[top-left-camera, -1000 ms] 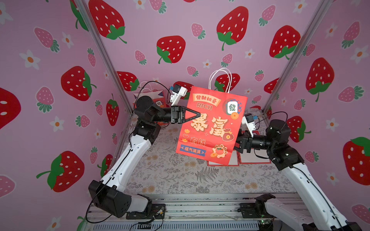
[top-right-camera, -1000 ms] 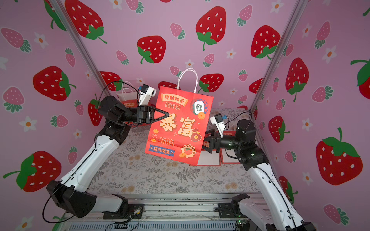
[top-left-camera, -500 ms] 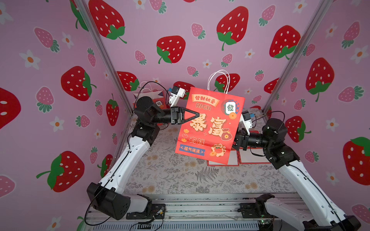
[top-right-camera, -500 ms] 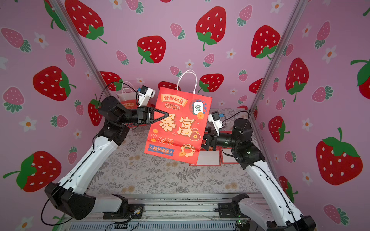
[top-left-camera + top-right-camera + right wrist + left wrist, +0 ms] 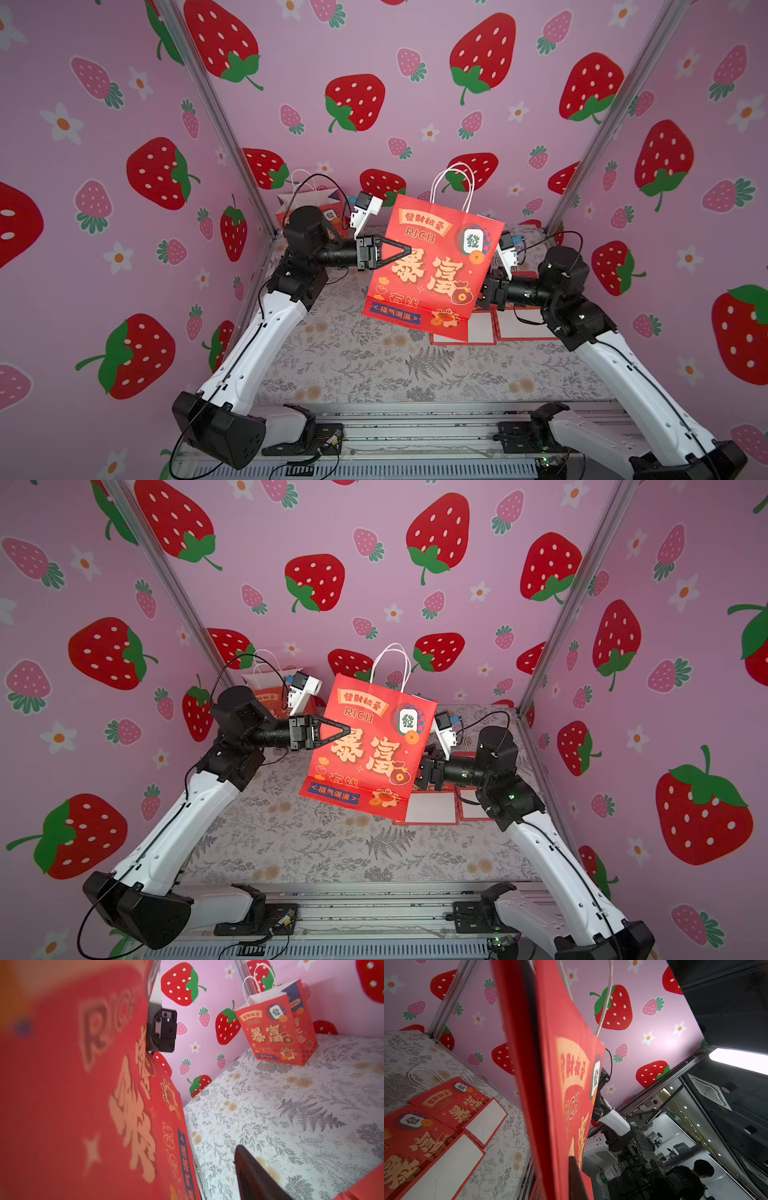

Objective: Put away the paper bag
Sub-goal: Press the paper bag.

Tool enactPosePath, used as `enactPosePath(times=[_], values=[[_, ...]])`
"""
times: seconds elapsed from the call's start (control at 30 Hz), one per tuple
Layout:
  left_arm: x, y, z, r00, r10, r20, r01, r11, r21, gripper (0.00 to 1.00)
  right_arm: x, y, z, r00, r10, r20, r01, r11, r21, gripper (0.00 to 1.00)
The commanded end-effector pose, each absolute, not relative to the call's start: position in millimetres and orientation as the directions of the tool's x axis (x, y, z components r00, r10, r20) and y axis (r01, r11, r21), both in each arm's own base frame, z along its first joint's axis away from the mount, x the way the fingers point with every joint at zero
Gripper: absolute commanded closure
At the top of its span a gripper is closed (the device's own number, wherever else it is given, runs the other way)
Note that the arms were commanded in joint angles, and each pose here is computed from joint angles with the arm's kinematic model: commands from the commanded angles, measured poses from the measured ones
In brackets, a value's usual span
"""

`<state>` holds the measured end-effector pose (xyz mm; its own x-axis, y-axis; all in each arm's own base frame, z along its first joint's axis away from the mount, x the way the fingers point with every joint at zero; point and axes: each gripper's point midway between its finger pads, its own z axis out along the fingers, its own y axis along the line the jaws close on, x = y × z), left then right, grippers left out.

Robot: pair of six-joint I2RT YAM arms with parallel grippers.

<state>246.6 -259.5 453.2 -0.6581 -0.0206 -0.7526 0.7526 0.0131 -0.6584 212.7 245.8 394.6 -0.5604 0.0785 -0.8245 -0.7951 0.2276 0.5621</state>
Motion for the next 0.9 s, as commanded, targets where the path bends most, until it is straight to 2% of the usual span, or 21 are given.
enactPosePath(times=[0.0, 0.17, 0.43, 0.87], values=[[231, -257, 430, -0.663, 0.038, -0.748, 0.749, 0.010, -0.663, 1.00, 195, 236, 425, -0.488, 0.120, -0.865, -0.838, 0.212, 0.502, 0.20], [225, -253, 428, -0.656, 0.043, -0.754, 0.754, 0.000, -0.657, 1.00, 183, 234, 440, -0.500, 0.124, -0.857, -0.843, 0.156, 0.514, 0.10], [224, -248, 438, -0.636, 0.031, -0.771, 0.772, -0.003, -0.636, 1.00, 165, 236, 468, -0.519, 0.156, -0.840, -0.851, -0.005, 0.525, 0.03], [237, -246, 454, -0.620, -0.029, -0.784, 0.785, -0.018, -0.620, 1.00, 144, 232, 481, -0.473, 0.167, -0.865, -0.880, -0.046, 0.473, 0.00]])
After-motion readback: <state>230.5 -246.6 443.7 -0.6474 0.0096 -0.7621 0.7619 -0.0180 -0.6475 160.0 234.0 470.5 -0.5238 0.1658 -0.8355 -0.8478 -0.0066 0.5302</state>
